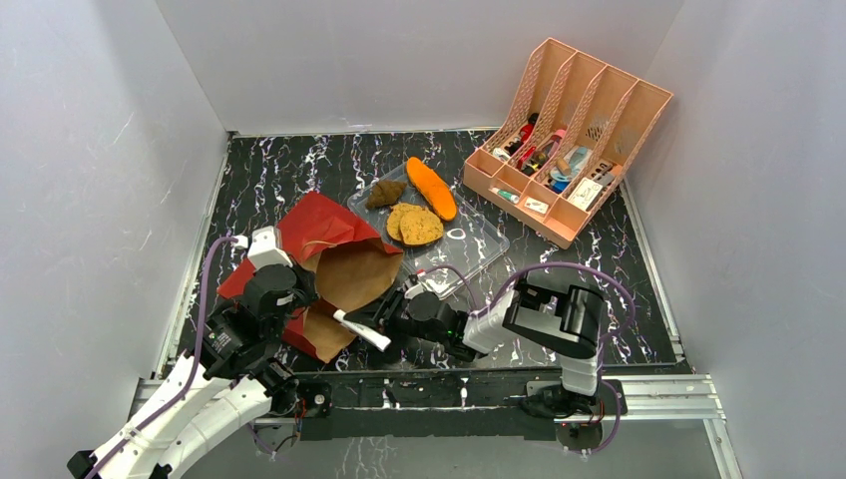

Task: Take the fake bread out of the paper bag
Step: Take out the fake bread from the paper bag.

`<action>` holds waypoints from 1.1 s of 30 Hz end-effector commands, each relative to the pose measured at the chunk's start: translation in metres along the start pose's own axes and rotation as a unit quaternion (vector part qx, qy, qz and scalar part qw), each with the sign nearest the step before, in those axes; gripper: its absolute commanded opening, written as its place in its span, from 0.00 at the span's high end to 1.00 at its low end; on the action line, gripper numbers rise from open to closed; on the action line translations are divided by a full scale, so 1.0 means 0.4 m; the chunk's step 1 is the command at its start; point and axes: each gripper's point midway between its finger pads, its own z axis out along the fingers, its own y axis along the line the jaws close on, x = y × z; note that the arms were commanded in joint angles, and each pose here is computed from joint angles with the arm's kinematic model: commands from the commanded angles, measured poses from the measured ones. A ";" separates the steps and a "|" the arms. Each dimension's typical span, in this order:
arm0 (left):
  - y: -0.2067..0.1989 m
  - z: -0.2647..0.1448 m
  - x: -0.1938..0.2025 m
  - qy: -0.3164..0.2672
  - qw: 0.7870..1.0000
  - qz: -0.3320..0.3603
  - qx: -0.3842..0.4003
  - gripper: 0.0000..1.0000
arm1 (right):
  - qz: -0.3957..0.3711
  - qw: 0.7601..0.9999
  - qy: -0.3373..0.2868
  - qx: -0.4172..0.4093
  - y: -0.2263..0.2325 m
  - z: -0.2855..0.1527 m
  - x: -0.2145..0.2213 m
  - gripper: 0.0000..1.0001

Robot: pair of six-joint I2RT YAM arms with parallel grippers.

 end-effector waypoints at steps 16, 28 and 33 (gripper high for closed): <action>-0.034 -0.031 -0.037 -0.010 0.999 -0.008 0.038 1.00 | 0.002 0.999 -0.004 -0.037 0.061 0.096 -0.014 0.59; -0.032 -0.033 -0.042 -0.016 0.999 -0.009 0.039 1.00 | 0.000 0.999 -0.009 -0.038 0.041 0.128 -0.050 0.78; -0.025 -0.035 -0.047 -0.021 0.999 -0.015 0.032 1.00 | -0.013 0.999 -0.014 -0.042 0.052 0.107 -0.051 0.98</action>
